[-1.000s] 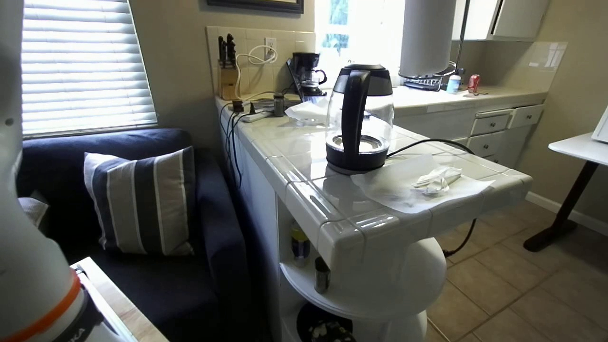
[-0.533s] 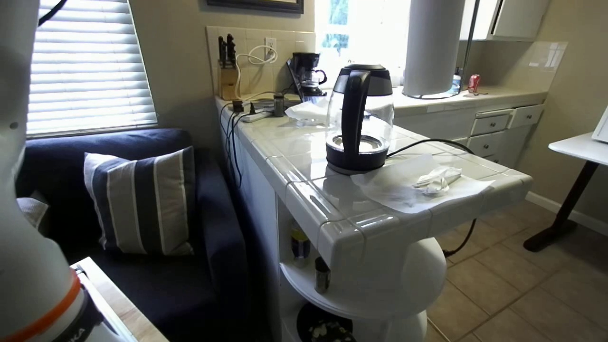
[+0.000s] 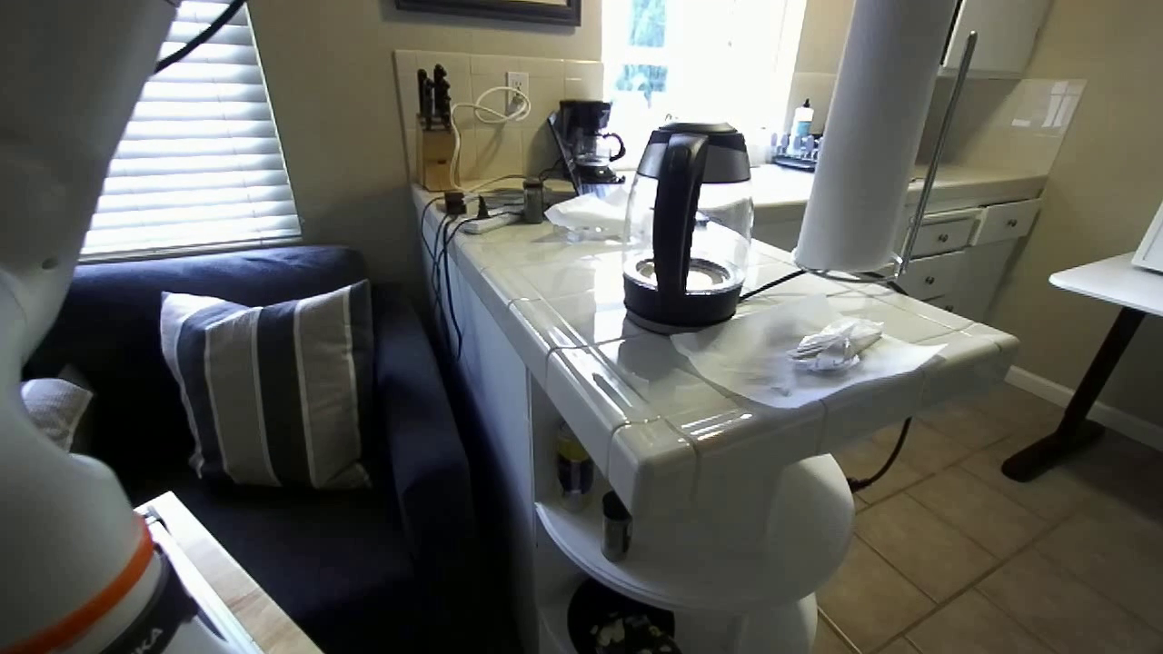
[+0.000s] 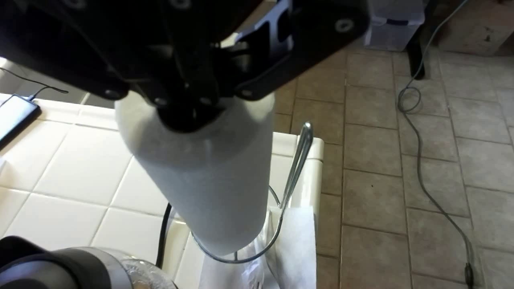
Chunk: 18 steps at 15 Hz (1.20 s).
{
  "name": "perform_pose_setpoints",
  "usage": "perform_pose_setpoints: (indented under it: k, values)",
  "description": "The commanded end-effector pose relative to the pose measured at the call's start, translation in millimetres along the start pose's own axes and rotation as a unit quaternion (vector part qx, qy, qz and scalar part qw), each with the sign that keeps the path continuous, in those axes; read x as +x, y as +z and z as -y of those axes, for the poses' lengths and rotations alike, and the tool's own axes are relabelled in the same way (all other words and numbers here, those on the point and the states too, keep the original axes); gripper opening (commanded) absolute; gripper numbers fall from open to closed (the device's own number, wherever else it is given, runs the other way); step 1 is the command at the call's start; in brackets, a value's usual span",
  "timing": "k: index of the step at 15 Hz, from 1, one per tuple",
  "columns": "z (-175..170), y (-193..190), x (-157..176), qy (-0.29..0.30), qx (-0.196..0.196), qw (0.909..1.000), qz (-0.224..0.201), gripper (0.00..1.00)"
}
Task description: Move the toilet paper roll and stand to the back right side of the counter.
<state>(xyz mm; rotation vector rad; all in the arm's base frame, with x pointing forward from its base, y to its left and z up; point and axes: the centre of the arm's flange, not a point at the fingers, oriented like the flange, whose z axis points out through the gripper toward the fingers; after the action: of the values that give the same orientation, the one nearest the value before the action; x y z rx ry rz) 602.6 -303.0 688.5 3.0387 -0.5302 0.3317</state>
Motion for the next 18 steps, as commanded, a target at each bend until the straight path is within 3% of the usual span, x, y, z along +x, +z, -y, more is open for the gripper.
perform_pose_setpoints:
  k: [1, 11, 18]
  values:
    - [-21, -8, 49, 0.052, -0.016, 0.9985, -0.001, 0.02]
    - [-19, 12, 85, 0.173, -0.057, 0.9806, -0.073, 0.02]
    - [11, 48, 100, 0.181, -0.059, 0.9782, -0.083, 0.02]
